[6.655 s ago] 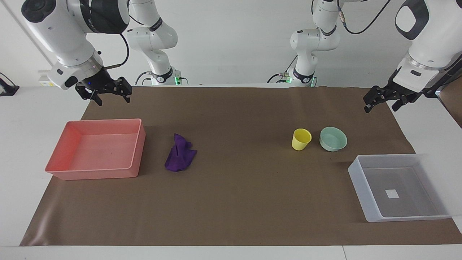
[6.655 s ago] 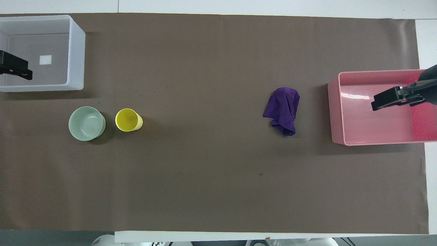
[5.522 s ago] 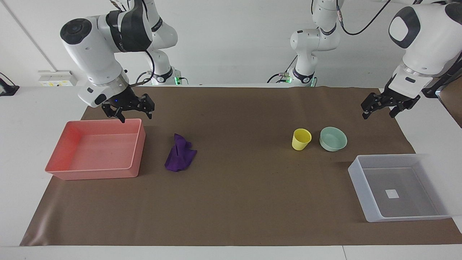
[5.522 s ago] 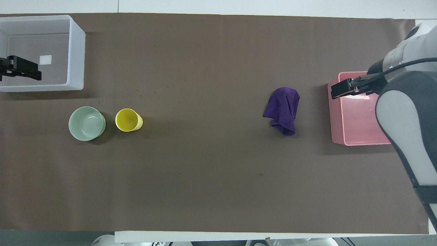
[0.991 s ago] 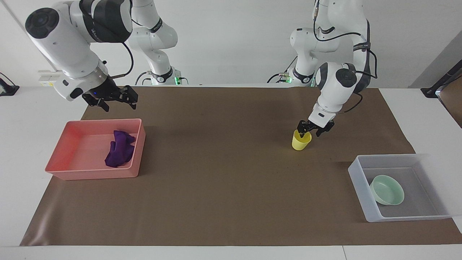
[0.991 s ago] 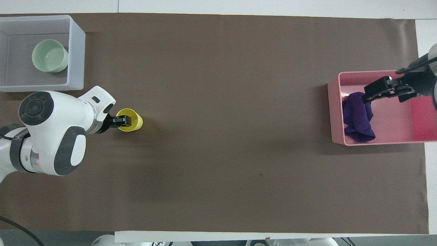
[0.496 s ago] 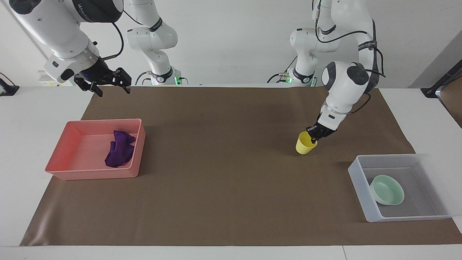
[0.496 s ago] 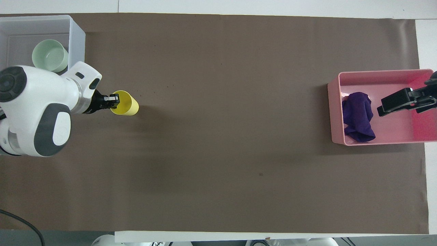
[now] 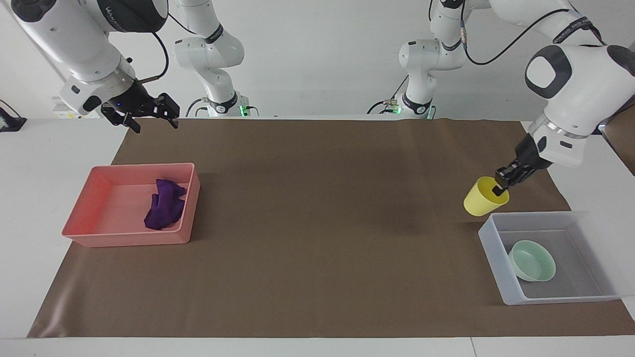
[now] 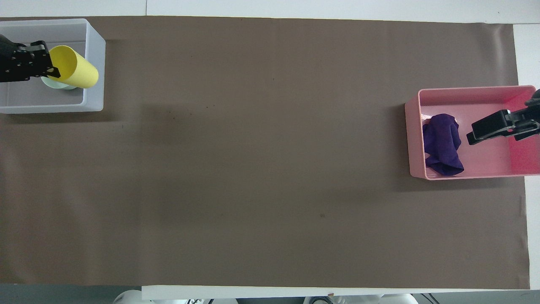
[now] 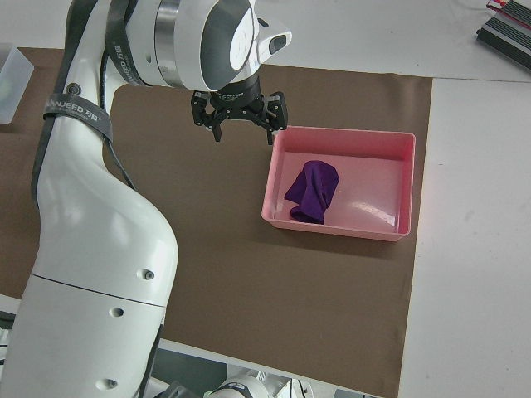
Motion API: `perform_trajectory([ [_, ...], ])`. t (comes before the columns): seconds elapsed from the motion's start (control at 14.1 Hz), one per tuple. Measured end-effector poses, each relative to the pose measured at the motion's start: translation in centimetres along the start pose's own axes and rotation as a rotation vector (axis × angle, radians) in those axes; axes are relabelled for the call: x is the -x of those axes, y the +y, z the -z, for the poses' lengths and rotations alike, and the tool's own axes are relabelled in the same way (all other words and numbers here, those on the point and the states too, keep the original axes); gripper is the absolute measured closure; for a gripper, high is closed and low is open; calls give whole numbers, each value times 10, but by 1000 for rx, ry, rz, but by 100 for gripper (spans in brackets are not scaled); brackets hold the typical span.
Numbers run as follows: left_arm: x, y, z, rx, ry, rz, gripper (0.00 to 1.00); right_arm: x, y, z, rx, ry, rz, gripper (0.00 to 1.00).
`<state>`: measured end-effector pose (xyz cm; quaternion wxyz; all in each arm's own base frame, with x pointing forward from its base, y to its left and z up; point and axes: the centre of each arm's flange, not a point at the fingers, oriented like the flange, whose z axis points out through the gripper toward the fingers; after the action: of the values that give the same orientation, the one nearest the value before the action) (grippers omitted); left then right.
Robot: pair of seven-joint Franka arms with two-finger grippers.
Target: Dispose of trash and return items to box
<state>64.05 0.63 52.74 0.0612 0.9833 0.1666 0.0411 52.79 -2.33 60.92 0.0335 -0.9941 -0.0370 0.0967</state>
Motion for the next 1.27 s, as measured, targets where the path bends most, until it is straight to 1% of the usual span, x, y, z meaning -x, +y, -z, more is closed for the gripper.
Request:
perform_trajectory([
  [0.14, -38, -60, -42, -12, 21, 50, 97, -2, 2, -1, 14, 10, -3, 0],
  [0.28, -67, -102, -89, -18, 68, 82, 97, -4, 3, -3, 19, 19, -4, 0],
  [0.42, -76, -107, -125, -21, 73, 81, 97, -5, 3, -5, 20, 18, -4, 0],
  [0.5, -77, -104, -135, -21, 71, 60, 97, -5, 3, -5, 20, 18, -4, 0],
  [0.57, -78, -102, -140, -20, 75, 30, 92, -5, 3, -5, 20, 17, -4, 0],
  [0.64, -79, -99, -141, -19, 83, 7, 83, -5, 3, -5, 20, 17, -4, 0],
  [0.85, -76, -85, -132, -13, 93, -35, 46, -4, 3, -5, 21, 20, -4, 0],
  [0.92, -72, -75, -124, -10, 86, -51, 36, -4, 3, -4, 22, 22, -4, 0],
  [0.99, -65, -62, -110, -9, 63, -70, 25, -4, 3, -4, 22, 23, -4, 0],
  [1.06, -54, -49, -90, -8, 32, -91, 12, -4, 3, -4, 22, 23, -4, 0],
  [1.13, -41, -38, -70, -9, -7, -109, 2, -4, 3, -4, 22, 23, -4, 0],
  [1.27, -8, -29, -25, -18, -101, -135, 0, -4, 4, -4, 22, 23, -4, 0],
])
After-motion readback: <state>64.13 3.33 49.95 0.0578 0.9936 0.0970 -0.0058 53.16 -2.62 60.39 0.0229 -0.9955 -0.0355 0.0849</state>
